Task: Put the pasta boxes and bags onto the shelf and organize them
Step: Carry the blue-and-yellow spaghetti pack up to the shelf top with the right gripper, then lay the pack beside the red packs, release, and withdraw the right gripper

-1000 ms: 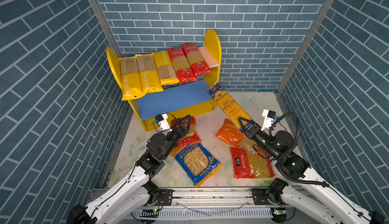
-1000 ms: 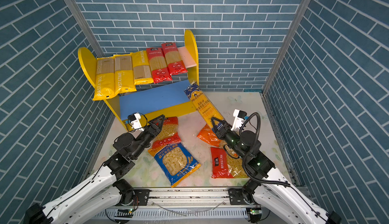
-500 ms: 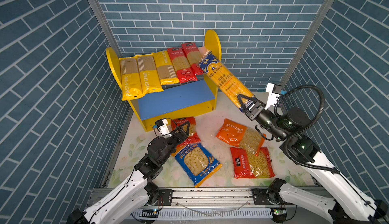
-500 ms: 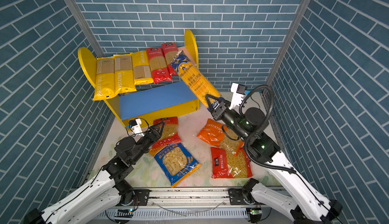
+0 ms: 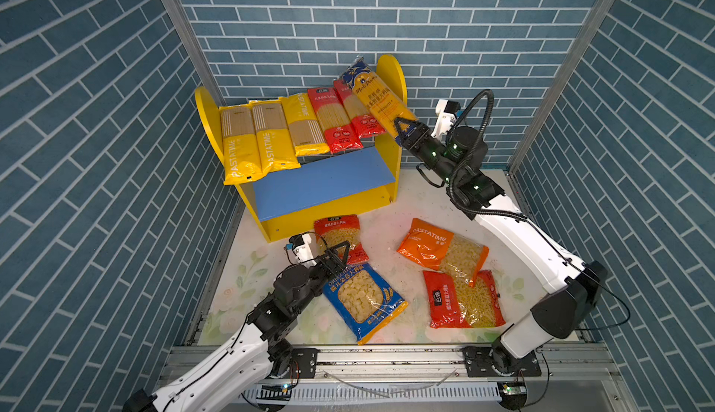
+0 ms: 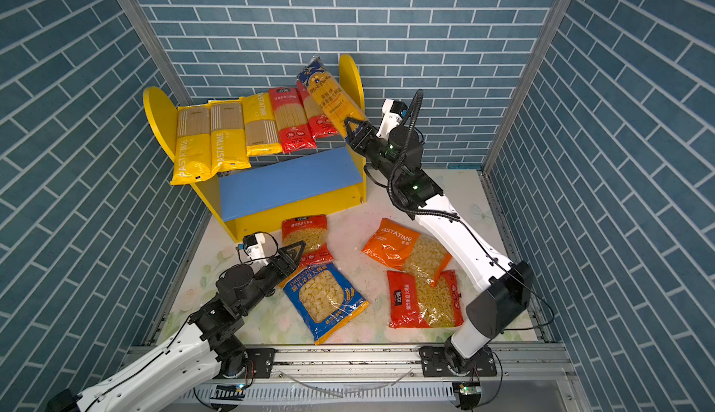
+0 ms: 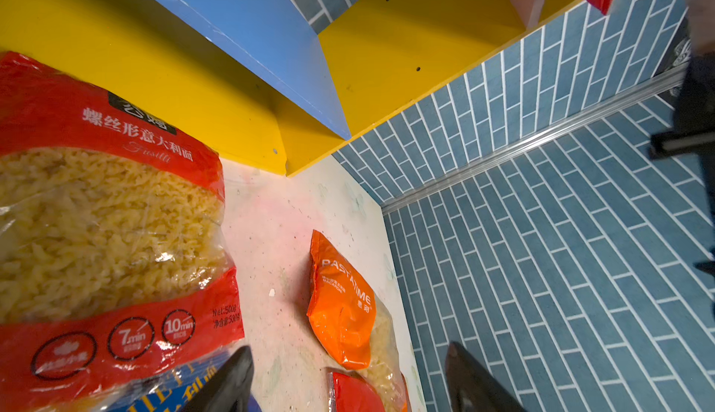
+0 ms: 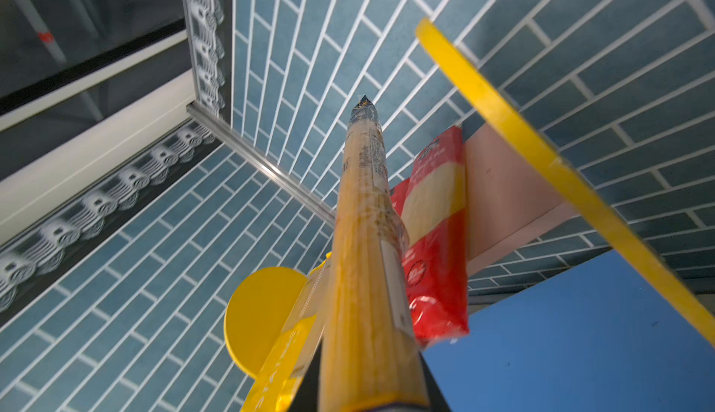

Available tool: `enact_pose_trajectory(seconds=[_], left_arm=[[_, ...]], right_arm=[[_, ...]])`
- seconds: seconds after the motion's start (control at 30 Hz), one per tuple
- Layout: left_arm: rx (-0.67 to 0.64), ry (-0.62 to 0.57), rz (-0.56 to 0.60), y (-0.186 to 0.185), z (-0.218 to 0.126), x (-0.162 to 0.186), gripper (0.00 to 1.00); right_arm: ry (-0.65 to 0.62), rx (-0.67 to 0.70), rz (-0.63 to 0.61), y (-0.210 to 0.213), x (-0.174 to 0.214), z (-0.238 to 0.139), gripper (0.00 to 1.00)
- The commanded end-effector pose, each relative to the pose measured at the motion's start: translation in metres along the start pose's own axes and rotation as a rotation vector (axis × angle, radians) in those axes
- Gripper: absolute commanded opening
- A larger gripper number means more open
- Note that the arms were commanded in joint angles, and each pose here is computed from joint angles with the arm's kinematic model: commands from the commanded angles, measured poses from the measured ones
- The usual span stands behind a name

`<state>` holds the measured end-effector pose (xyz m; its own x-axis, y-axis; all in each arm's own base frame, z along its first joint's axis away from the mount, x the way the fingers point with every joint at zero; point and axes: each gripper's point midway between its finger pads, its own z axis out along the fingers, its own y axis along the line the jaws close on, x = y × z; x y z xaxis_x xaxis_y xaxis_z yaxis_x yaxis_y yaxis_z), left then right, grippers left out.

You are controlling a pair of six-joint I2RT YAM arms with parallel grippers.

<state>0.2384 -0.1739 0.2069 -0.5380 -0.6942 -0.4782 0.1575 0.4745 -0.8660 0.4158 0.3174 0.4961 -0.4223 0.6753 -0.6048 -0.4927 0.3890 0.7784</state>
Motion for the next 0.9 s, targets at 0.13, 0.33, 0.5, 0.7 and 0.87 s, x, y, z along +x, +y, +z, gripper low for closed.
enact_pose_trajectory(seconds=[0.13, 0.33, 0.5, 0.7, 0.87], left_arm=[[-0.034, 0.023, 0.015, 0.010, 0.000, 0.012, 0.78], [-0.053, 0.058, 0.026, 0.016, 0.008, 0.029, 0.78], [-0.059, 0.076, 0.033, 0.017, 0.014, 0.038, 0.78], [-0.063, 0.077, 0.037, 0.018, 0.017, 0.040, 0.78], [-0.067, 0.082, 0.043, 0.020, 0.017, 0.041, 0.78]], right_arm=[[-0.286, -0.242, 0.140, 0.055, -0.096, 0.017, 0.00], [-0.283, -0.183, 0.256, 0.021, -0.092, 0.052, 0.00], [-0.272, -0.132, 0.285, 0.012, -0.082, 0.062, 0.37], [-0.254, -0.114, 0.254, 0.014, -0.078, 0.044, 0.62], [-0.215, -0.055, 0.232, 0.004, -0.071, 0.019, 0.64]])
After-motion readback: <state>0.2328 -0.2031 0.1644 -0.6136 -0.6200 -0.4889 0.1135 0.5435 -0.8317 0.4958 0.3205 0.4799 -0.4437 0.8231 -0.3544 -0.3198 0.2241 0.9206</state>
